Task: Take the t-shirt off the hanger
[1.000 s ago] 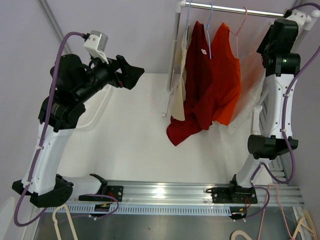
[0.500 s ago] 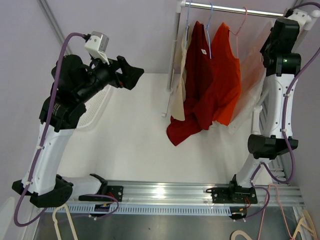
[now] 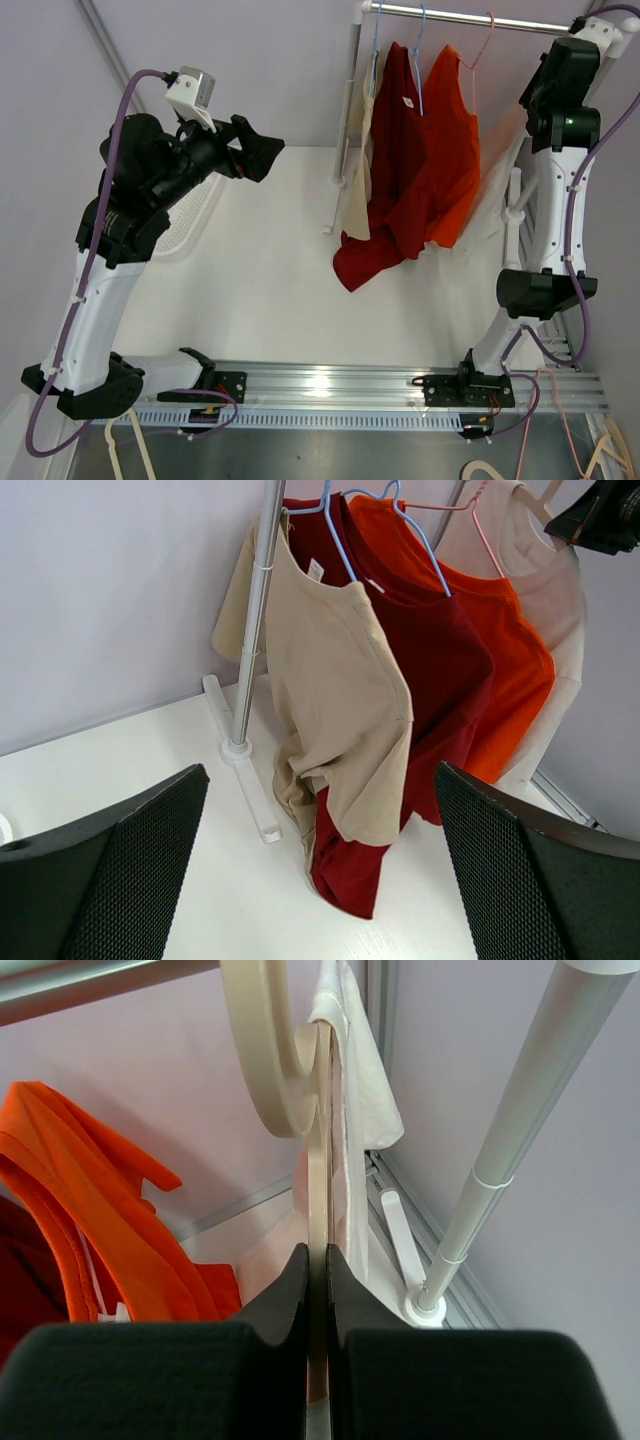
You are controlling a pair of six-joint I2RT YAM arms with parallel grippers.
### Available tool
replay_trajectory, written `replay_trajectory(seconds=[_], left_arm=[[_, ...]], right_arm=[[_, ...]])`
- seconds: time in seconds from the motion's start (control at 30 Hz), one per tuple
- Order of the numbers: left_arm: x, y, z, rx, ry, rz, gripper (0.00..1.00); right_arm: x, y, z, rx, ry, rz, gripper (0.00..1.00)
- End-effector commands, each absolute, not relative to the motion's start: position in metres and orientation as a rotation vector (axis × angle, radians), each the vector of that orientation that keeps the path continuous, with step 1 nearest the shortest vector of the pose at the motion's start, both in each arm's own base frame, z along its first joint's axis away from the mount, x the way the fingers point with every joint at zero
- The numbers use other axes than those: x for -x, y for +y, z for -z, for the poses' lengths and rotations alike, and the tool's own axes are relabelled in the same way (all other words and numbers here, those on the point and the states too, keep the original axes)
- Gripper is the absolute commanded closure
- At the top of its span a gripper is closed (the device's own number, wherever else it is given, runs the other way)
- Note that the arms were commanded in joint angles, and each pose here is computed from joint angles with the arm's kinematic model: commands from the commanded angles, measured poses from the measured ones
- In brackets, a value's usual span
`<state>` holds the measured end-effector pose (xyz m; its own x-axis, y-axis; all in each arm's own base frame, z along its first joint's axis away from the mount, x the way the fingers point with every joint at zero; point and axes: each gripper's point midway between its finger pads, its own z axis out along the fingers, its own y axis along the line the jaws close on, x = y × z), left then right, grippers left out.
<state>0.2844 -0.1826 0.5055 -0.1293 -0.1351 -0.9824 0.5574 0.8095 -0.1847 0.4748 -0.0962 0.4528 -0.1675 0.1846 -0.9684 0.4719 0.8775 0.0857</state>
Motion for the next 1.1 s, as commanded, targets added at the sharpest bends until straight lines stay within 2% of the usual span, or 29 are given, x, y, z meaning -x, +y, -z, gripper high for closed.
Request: replay_trajectory(seconds=[0.0,0.23,0.47,0.53,0.6,0.73,0.83,1.07], left_arm=[[-0.278,-0.179,-0.519,-0.341,1.546,0.605,0.00],[-0.275,-0.181,-0.522,-0.355,1.538,0.620,0.01],[-0.273,-0.180,-0.519,-0.357,1.538,0.623,0.00],[-0.271,-0.182,-0.520,-0.364,1.534,0.633,0.00],[-0.271,-0.182,-0.518,-0.366,1.540,0.638,0.01],[-0.267,-0.188,-0.515,-0.396,1.546,0.666,0.01],[-0.261,-0.196,-0.513,-0.433,1.542,0.672,0.00],[-0.220,-0.243,-0.506,-0.639,1.481,0.756,0.00]], right_arm=[[-0.459,-0.095,-0.506,-0.475,1.584,0.240,1.00],[-0.443,-0.085,-0.556,-0.390,1.458,0.197,1.00],[-0.412,-0.069,-0.582,-0.306,1.397,0.165,1.00],[-0.410,-0.066,-0.570,-0.292,1.421,0.173,0.99],[-0.387,-0.064,-0.576,-0.297,1.400,0.178,0.99],[-0.366,-0.067,-0.537,-0.341,1.470,0.202,1.00],[-0.340,-0.065,-0.533,-0.368,1.454,0.196,1.00],[-0.303,-0.042,-0.512,-0.432,1.482,0.115,1.00]])
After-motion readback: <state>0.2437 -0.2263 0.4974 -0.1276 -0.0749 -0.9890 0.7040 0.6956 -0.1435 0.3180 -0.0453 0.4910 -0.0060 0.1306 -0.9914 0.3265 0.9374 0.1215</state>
